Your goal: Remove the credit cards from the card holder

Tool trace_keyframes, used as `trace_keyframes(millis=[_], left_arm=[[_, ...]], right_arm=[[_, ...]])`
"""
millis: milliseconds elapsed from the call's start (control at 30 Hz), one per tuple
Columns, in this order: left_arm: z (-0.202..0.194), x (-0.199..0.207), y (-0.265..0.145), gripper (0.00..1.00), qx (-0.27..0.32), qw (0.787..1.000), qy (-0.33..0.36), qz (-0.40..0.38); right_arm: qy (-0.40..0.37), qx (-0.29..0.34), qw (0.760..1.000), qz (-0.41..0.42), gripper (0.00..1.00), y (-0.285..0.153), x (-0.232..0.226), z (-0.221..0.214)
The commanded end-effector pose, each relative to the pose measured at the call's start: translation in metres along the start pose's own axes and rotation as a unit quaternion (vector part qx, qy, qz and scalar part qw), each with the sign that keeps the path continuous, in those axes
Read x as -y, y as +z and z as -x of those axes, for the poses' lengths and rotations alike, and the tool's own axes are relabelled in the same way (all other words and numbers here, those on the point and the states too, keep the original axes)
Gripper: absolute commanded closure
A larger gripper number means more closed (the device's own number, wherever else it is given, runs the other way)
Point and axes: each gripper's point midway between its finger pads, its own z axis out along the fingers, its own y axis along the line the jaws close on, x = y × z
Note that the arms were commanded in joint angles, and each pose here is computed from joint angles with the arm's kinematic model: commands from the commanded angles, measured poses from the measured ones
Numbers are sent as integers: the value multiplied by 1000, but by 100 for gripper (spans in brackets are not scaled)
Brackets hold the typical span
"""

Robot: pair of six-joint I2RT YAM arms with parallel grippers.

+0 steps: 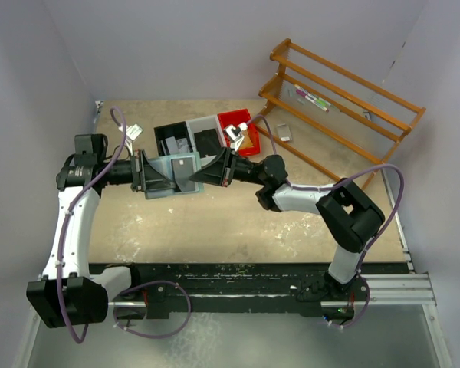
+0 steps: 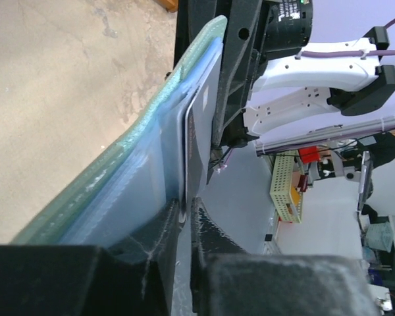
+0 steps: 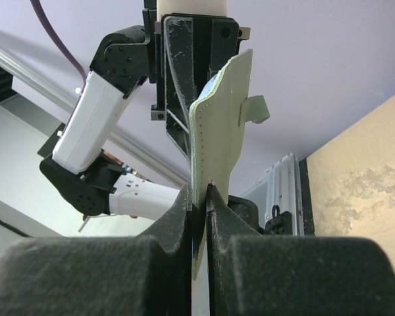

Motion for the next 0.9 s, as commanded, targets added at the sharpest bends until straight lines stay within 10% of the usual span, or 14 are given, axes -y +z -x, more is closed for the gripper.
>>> trace_keyframes(millis=[0, 767, 867], left_arm=[[0, 7, 2, 92, -7, 1000, 14, -24], [2, -2, -5, 100, -29, 997, 63, 40], [-2, 1, -2, 90, -28, 998, 45, 15]], right_arm=[[-48, 15, 997, 55, 100, 19, -43, 5], [-32, 14, 998, 59, 100, -12, -35, 6], [-34, 31, 997, 62, 100, -8, -37, 11]])
